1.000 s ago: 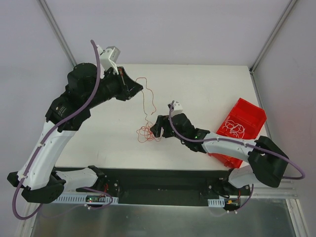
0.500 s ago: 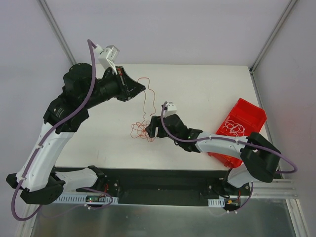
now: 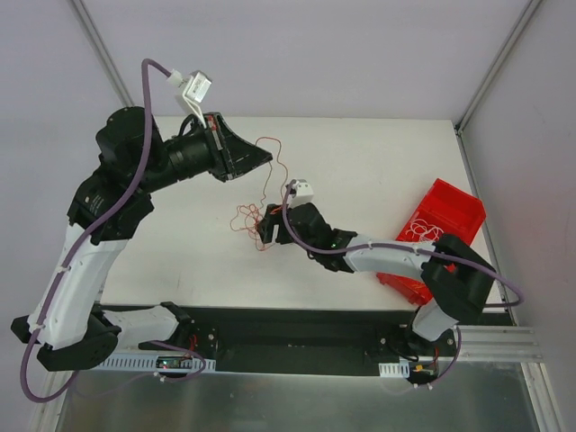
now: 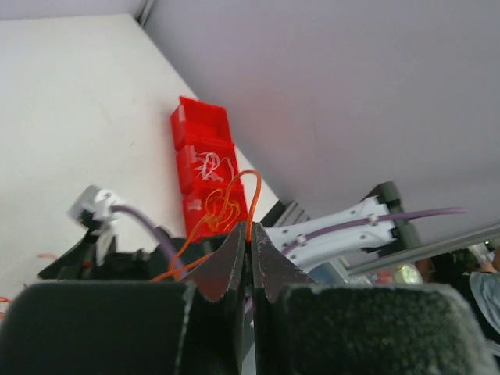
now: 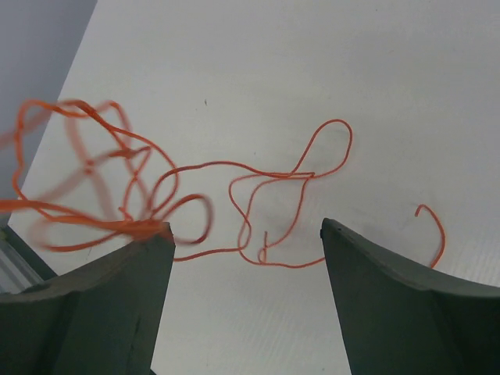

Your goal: Untangle the cables

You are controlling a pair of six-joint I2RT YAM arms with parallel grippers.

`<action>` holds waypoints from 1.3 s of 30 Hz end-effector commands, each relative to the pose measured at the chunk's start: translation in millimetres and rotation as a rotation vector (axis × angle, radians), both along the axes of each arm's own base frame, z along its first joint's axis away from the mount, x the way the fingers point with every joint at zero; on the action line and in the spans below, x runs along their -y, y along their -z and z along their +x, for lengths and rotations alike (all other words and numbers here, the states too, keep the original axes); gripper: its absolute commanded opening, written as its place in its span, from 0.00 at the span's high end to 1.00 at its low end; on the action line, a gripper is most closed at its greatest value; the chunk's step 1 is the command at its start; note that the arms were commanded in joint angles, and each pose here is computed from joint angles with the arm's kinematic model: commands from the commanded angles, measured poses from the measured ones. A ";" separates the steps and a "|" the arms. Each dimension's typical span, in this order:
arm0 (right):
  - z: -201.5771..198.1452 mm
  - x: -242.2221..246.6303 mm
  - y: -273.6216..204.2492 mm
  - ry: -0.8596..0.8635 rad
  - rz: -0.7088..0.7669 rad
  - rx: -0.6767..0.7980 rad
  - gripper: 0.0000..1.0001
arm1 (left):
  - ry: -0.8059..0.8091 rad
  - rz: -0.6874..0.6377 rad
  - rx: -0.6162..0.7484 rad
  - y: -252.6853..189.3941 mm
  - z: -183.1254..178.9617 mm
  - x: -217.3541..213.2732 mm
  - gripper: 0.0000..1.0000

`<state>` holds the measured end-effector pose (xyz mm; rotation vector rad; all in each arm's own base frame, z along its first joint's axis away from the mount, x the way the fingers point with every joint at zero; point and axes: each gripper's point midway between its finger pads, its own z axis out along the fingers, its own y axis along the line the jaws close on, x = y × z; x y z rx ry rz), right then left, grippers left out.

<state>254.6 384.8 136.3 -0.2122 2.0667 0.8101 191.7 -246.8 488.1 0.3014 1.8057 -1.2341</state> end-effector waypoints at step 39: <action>-32.4 59.4 -20.3 -0.167 0.010 0.112 0.14 | -0.196 0.008 0.142 -17.9 57.0 -1.4 1.00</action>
